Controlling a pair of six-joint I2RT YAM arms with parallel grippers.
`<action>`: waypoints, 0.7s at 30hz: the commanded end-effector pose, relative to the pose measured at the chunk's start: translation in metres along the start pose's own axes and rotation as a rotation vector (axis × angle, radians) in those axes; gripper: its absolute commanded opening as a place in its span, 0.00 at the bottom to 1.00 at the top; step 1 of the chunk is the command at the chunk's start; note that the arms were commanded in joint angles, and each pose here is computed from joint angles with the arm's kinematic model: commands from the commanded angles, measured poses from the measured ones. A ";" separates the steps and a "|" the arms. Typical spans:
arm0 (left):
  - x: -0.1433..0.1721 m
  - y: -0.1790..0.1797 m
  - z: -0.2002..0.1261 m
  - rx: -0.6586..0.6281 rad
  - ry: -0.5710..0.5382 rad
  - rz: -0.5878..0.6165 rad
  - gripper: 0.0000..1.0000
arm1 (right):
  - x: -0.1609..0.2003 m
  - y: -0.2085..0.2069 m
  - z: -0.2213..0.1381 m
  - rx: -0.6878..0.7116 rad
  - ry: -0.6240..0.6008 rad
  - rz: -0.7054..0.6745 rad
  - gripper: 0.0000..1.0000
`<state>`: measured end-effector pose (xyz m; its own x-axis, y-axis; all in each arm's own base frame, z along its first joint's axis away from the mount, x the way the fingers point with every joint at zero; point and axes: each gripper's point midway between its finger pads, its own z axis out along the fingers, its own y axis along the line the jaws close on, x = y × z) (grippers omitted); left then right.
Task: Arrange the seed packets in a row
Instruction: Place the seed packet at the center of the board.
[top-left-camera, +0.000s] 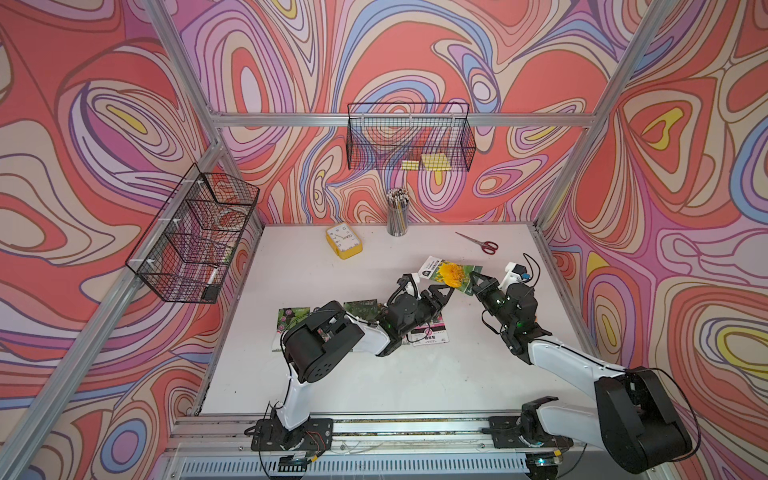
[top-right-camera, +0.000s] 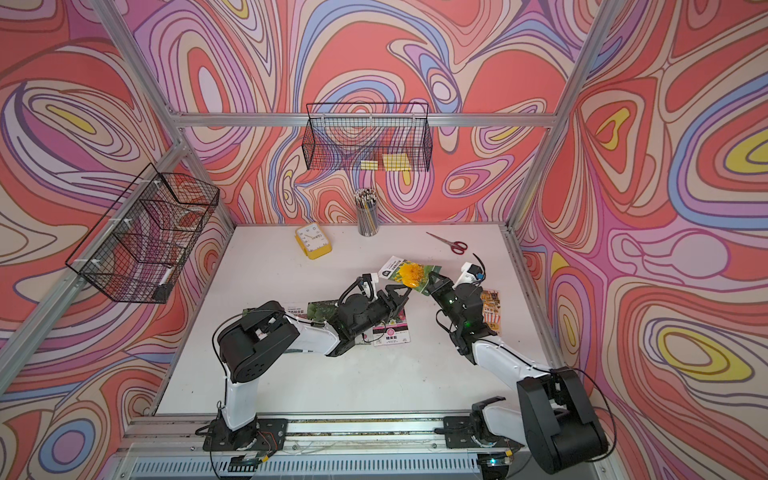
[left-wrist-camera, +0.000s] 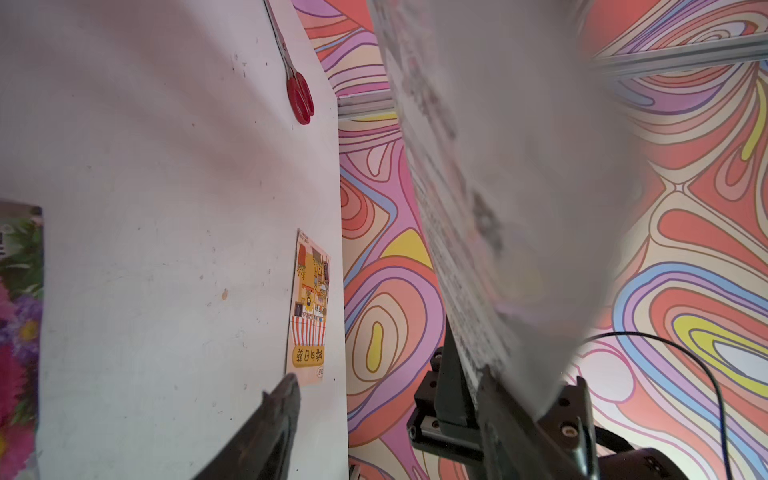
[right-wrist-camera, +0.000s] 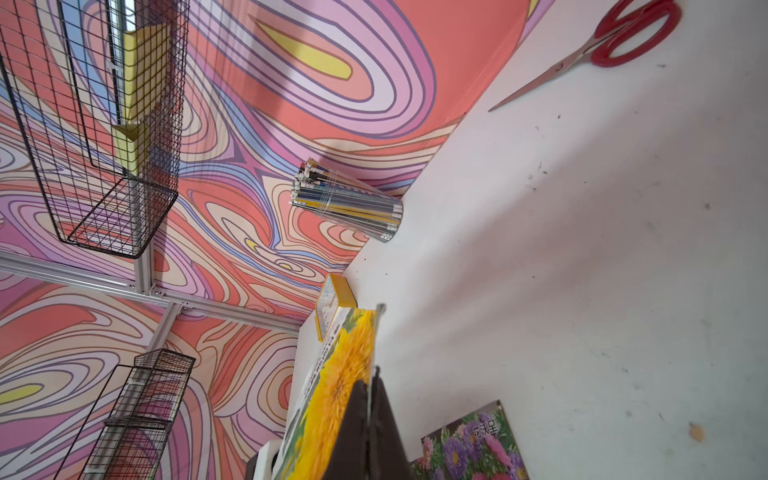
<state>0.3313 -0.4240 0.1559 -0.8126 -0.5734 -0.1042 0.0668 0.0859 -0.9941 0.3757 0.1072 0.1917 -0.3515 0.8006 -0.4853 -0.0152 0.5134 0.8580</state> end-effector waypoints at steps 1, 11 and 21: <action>0.005 -0.013 -0.009 0.076 -0.002 -0.014 0.81 | -0.003 0.011 0.000 -0.017 -0.005 -0.028 0.00; 0.024 -0.014 -0.010 0.105 0.060 -0.034 0.99 | -0.019 0.012 0.005 0.049 -0.055 -0.097 0.00; 0.021 -0.017 -0.003 0.118 0.044 -0.009 0.99 | -0.014 0.013 0.008 0.006 -0.037 -0.028 0.00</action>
<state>0.3053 -0.4318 0.1549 -0.8497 -0.5190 -0.0929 0.0807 0.0461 -0.9957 0.3893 0.1016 0.2089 -0.3074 0.7798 -0.5454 -0.0065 0.5714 0.8206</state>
